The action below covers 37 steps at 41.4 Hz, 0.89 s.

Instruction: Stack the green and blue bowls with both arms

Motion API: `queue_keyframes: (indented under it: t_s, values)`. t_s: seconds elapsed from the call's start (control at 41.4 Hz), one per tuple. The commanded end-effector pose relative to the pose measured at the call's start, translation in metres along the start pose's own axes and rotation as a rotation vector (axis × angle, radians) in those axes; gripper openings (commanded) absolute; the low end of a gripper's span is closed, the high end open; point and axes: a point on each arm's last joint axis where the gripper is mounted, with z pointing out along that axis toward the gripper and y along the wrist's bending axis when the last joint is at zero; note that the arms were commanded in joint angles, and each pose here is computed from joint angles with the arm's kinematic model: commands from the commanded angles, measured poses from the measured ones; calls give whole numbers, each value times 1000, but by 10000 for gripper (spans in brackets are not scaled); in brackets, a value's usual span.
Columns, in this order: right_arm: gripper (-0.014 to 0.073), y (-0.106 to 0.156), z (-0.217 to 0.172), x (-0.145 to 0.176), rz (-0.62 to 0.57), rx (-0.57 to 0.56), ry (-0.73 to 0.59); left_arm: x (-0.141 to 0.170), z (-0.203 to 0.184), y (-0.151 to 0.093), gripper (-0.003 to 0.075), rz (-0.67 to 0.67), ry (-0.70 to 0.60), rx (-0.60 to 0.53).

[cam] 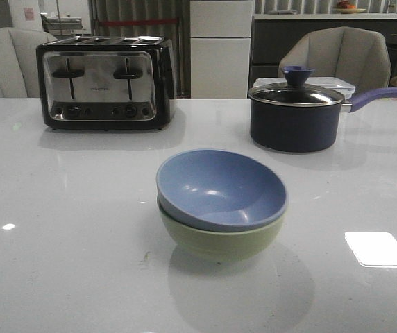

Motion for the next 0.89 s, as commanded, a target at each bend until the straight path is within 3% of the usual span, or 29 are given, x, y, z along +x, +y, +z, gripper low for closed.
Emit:
queue_keyframes:
  t_s: [0.0, 0.58, 0.701, 0.87]
  values:
    - [52, -1, -6, -12, -3, 18, -88, -8, -2, 1, 93, -18, -107, -5]
    - [52, -1, -8, -9, -4, 23, -100, -8, -2, 1, 93, -18, -107, -5]
    - [52, -8, -12, 2, 35, 104, -187, -8, -2, 1, 93, -18, -107, -5]
    - [52, -20, -11, 39, 107, 311, -411, -8, -2, 1, 93, -18, -107, -5]
